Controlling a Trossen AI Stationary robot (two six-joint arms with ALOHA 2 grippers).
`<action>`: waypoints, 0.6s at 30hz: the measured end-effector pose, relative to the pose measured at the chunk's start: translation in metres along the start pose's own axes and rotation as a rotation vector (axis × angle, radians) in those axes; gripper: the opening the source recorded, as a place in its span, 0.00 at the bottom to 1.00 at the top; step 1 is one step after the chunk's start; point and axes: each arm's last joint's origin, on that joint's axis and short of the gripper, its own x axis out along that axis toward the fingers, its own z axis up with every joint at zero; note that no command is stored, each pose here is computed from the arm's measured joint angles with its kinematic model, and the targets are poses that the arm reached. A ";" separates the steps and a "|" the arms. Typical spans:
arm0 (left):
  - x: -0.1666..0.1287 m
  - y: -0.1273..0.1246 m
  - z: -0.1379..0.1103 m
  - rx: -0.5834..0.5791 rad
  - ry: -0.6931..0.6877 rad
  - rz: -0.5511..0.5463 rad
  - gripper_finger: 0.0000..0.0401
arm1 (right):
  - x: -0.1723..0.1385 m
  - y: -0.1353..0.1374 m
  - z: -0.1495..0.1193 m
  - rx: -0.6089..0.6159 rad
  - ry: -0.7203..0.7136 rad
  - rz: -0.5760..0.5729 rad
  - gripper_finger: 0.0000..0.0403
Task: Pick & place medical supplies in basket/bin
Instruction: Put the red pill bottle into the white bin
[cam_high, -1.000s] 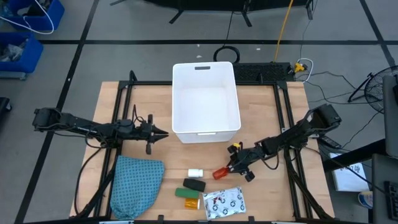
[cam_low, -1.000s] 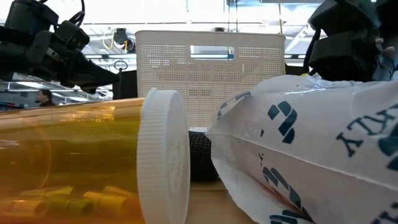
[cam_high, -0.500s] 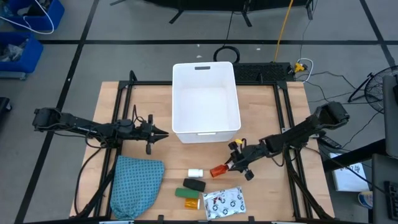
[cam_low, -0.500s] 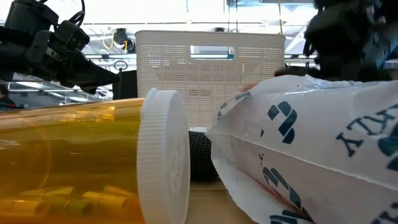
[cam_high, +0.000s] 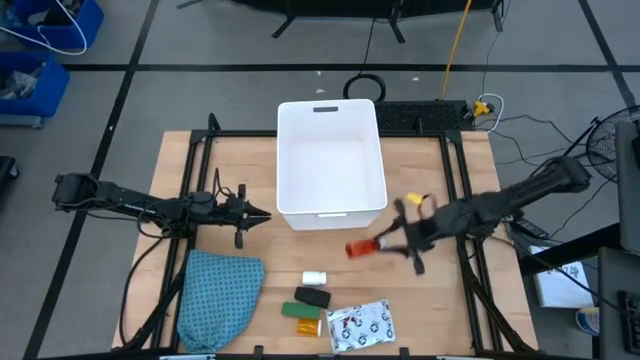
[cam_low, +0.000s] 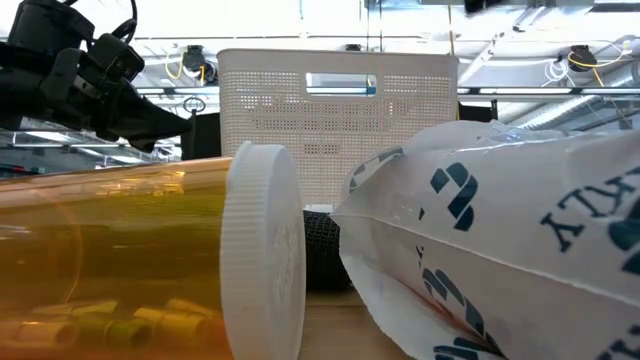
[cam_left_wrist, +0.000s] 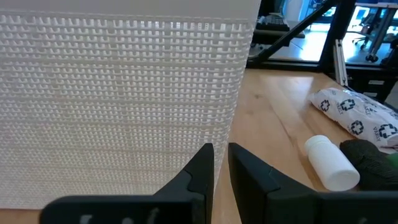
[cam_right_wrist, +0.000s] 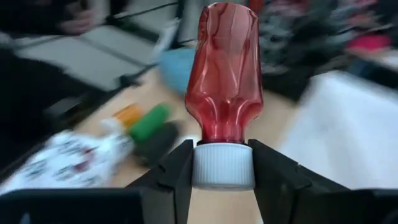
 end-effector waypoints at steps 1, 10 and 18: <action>0.000 0.000 0.000 -0.001 0.000 0.000 0.13 | -0.007 -0.009 0.009 -0.002 0.001 -0.056 0.30; 0.000 0.000 0.000 0.003 -0.002 0.001 0.13 | -0.013 -0.091 0.077 -0.013 0.137 -0.327 0.30; 0.000 0.000 0.000 0.016 -0.003 0.003 0.13 | 0.020 -0.187 0.094 -0.077 0.472 -0.418 0.30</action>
